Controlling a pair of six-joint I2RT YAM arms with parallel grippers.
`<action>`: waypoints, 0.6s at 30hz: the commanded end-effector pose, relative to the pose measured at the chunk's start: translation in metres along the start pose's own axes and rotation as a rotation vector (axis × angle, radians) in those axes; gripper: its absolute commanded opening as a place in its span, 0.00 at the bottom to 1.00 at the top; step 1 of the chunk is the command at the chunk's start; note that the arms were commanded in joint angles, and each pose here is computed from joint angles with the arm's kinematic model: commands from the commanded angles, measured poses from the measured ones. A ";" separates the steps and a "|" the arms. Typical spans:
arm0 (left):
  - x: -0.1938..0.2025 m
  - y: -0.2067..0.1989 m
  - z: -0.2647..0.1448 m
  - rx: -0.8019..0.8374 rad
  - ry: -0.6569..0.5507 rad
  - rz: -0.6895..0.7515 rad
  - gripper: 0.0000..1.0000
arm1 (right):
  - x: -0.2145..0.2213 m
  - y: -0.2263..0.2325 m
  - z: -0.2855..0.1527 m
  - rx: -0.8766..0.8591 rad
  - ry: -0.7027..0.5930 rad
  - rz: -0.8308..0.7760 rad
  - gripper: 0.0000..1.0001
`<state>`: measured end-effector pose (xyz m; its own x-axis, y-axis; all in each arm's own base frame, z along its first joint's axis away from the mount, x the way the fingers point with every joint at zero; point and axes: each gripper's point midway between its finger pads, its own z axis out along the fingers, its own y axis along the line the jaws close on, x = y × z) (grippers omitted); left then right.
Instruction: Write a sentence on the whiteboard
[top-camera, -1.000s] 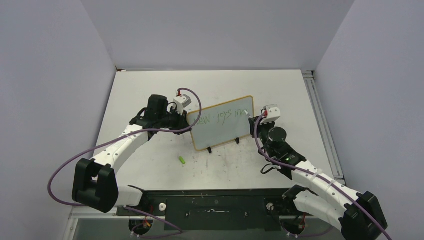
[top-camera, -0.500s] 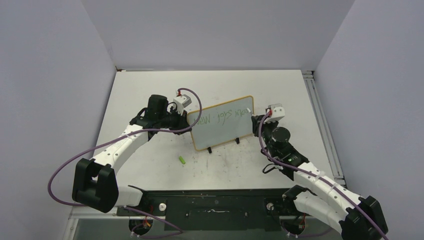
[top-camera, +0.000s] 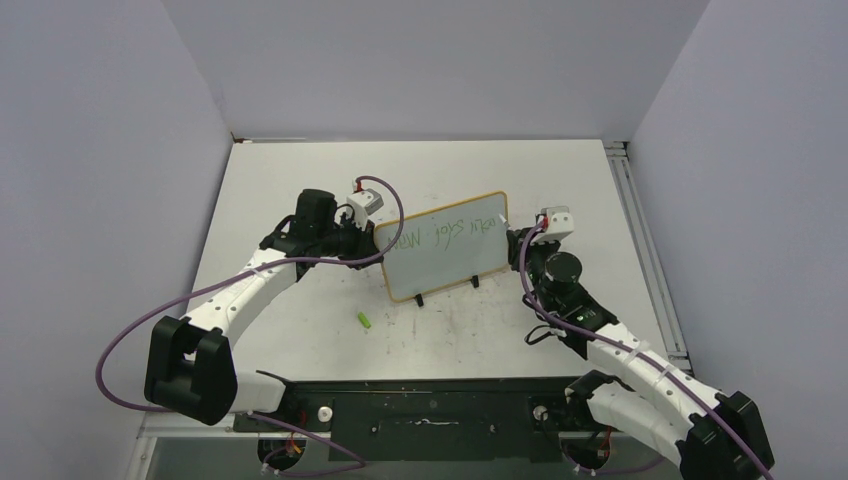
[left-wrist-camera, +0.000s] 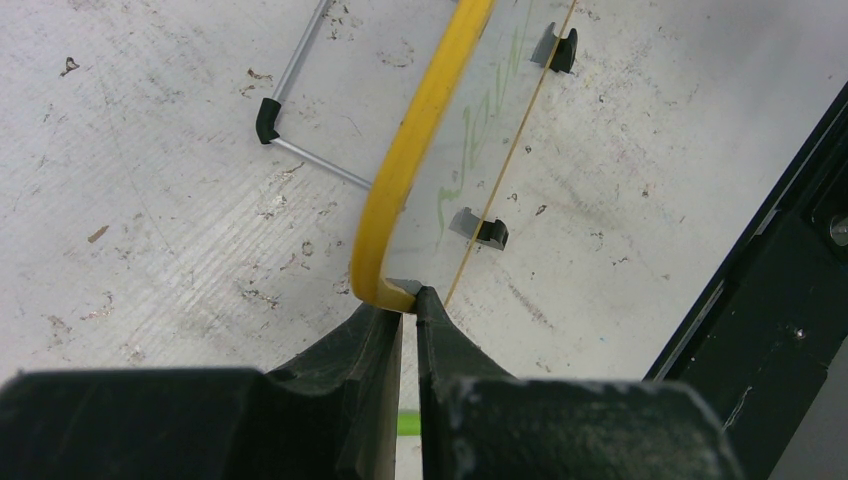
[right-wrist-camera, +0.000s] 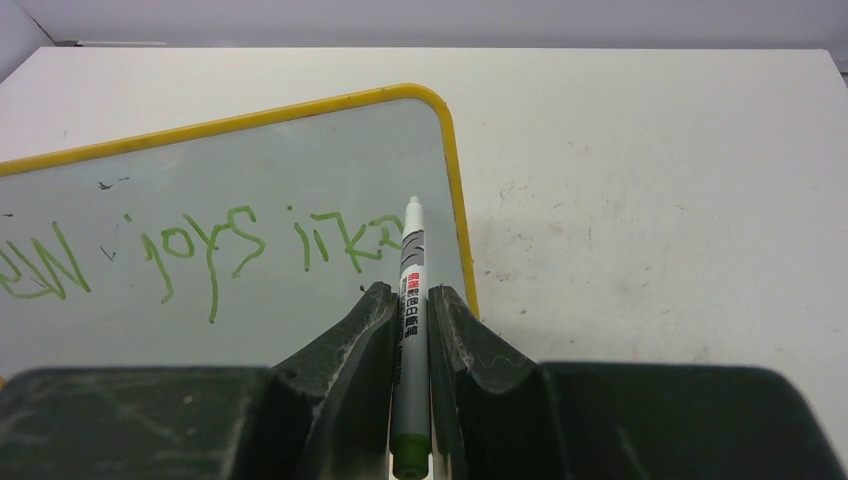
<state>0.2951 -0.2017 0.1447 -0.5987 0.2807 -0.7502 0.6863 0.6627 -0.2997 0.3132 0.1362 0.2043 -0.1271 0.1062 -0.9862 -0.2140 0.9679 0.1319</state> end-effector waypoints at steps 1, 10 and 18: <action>0.004 0.000 0.005 -0.006 0.034 0.031 0.00 | -0.015 0.001 0.005 -0.004 -0.051 0.029 0.05; 0.004 0.001 0.005 -0.007 0.033 0.032 0.00 | -0.010 0.002 0.009 -0.012 -0.038 0.028 0.05; 0.004 0.001 0.005 -0.007 0.035 0.030 0.00 | -0.004 0.001 0.009 -0.008 -0.020 0.027 0.05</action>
<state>0.2952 -0.2018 0.1445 -0.5992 0.2812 -0.7496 0.6860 0.6631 -0.2996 0.3189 0.1373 0.1943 -0.1521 0.0992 -0.9834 -0.2145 0.9679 0.1308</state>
